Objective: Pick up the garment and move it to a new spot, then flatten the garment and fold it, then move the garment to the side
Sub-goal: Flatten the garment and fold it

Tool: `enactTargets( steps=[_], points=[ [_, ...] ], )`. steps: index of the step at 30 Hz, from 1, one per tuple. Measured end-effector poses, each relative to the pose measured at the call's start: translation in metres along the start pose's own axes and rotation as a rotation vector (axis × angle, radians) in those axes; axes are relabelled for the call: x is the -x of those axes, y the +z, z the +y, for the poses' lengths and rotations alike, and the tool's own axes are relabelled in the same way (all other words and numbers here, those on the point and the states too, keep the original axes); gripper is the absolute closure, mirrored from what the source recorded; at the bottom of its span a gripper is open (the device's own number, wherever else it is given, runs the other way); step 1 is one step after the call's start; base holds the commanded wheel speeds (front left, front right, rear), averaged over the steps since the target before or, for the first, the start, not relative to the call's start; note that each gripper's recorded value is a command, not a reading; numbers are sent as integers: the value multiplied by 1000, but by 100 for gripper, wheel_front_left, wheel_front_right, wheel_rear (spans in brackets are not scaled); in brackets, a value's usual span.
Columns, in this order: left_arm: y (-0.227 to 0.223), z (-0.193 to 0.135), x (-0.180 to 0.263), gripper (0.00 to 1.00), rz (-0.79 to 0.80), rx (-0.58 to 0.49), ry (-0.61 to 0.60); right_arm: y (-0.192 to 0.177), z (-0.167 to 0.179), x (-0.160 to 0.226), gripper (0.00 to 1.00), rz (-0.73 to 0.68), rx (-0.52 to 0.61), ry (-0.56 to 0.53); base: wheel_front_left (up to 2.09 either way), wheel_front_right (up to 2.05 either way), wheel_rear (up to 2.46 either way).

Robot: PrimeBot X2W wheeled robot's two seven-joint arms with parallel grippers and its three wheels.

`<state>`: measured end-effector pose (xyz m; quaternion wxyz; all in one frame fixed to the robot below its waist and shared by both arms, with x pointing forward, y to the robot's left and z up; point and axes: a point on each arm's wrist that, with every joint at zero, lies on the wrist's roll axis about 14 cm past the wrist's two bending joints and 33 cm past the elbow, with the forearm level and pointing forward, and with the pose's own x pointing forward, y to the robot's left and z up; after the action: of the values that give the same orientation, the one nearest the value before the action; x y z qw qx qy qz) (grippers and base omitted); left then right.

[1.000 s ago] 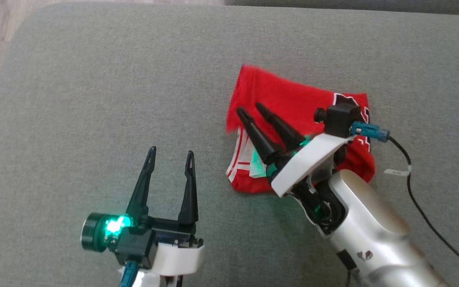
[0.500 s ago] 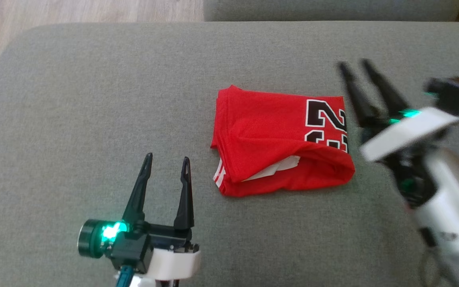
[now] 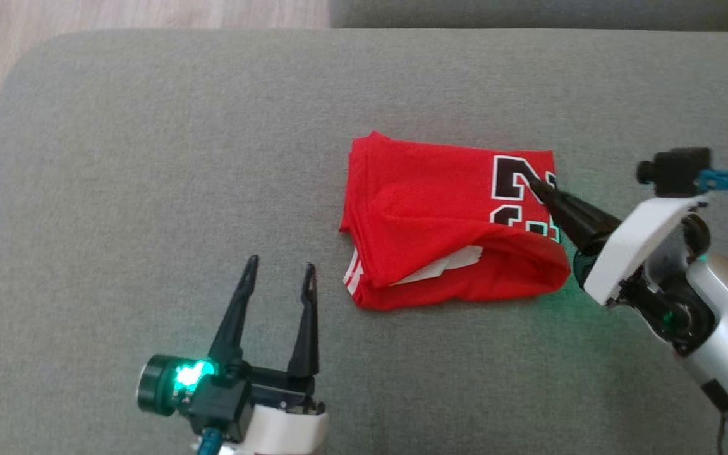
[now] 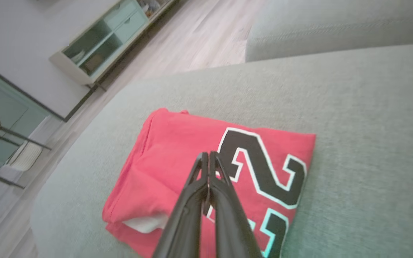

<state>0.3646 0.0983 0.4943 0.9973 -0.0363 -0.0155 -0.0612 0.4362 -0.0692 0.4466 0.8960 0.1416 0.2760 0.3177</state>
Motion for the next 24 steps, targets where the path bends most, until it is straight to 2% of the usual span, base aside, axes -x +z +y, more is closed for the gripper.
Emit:
enactTargets(
  steps=[5,11,13,17,20,24],
  points=[
    [-4,0,-1,0,13,0,-4,-35,3,-5,100,189,9,43,0,0,0],
    [-8,0,0,0,27,11,1,-77,11,15,100,353,-14,96,0,0,0],
    [-9,0,0,0,30,12,0,-76,10,20,100,334,-27,100,0,0,0],
    [-11,2,-1,0,36,17,12,-31,5,11,100,133,-23,99,0,0,0],
    [-9,3,-2,0,30,15,15,-12,11,3,100,64,2,119,0,0,0],
    [-6,7,0,0,23,9,27,-36,25,-9,100,125,-4,149,0,0,0]
  ],
)
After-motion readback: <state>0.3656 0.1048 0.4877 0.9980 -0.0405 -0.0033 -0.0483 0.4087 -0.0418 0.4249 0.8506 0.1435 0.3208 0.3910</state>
